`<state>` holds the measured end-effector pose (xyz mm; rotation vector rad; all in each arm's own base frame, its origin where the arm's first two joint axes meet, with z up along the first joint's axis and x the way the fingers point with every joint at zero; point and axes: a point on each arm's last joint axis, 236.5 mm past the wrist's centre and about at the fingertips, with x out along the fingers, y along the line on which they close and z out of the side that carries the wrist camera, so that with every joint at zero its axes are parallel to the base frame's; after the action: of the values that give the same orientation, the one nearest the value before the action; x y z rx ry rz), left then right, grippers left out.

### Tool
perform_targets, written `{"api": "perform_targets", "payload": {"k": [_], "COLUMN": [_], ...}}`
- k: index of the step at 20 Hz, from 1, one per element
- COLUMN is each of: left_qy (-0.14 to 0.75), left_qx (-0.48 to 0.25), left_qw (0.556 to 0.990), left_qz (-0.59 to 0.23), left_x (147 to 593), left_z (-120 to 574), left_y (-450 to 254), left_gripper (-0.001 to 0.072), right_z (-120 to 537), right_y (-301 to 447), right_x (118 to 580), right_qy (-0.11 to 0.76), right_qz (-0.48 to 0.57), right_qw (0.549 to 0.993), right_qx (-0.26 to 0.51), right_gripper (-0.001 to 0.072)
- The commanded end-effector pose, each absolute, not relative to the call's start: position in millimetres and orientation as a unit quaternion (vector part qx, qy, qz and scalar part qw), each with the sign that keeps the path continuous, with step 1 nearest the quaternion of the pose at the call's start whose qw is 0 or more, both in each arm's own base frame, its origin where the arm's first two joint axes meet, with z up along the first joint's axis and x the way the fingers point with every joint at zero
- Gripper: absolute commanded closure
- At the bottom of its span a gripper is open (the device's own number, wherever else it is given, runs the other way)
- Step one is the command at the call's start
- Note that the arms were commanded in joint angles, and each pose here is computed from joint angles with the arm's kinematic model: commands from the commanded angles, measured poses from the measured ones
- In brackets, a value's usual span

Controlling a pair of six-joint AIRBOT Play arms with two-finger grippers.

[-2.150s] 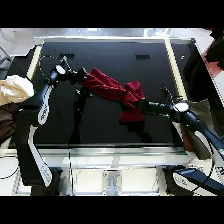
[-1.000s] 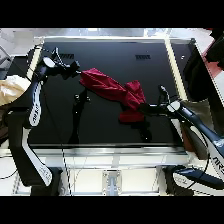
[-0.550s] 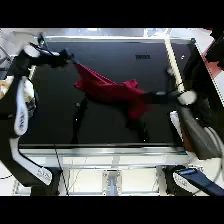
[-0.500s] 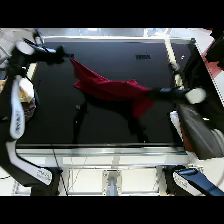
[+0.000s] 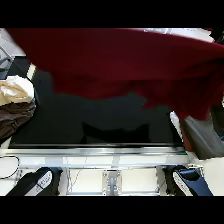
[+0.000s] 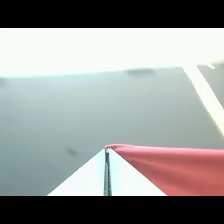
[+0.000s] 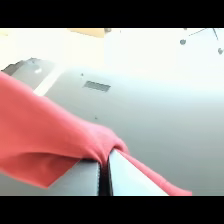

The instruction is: Fold the shirts.

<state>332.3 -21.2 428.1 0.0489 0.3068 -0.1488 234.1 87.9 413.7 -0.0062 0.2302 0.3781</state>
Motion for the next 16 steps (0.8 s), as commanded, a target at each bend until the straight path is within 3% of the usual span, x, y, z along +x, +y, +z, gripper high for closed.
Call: {"api": "perform_targets", "payload": {"k": [1,4,8,9,10,11,13,14,16], "left_qy": [0.22,0.399,0.514,0.517,0.521,0.53,0.537,0.522,0.452], "left_qx": [0.039,0.007,0.022,0.01,-0.01,-0.039,-0.076,-0.096,-0.13], "left_qw": [0.974,0.915,0.857,0.855,0.852,0.845,0.839,0.847,0.881], "left_qz": [-0.034,-0.054,0.02,0.041,0.049,0.052,0.034,0.036,0.06], "left_x": [293.8,339.7,430.8,458.7,485.2,503.8,526.5,538.9,565.2], "left_z": [401.7,289.4,151.7,121.2,85.8,50.8,5.8,0.0,29.3], "left_y": [-2.8,-3.8,44.6,54.4,55.8,51.9,35.4,32.6,45.4], "left_gripper": [0.0701,0.07,0.07,0.0699,0.0698,0.0626,0.0121,0.0051,0.0052], "right_z": [390.7,296.7,134.2,100.5,73.8,51.6,34.3,36.8,67.8], "right_y": [88.6,99.6,122.9,126.2,129.6,135.2,143.0,141.1,125.9], "right_x": [244.9,314.2,411.6,439.3,464.6,492.1,535.4,552.7,574.5], "right_qy": [0.174,0.317,0.455,0.464,0.463,0.45,0.409,0.385,0.34], "right_qz": [0.189,0.201,0.212,0.203,0.193,0.182,0.159,0.148,0.143], "right_qw": [0.966,0.927,0.862,0.858,0.858,0.86,0.863,0.868,0.893], "right_qx": [-0.01,0.005,0.065,0.088,0.114,0.157,0.252,0.275,0.257], "right_gripper": [0.0695,0.0694,0.0688,0.0648,0.0444,0.0209,0.0186,0.0187,0.0186]}}
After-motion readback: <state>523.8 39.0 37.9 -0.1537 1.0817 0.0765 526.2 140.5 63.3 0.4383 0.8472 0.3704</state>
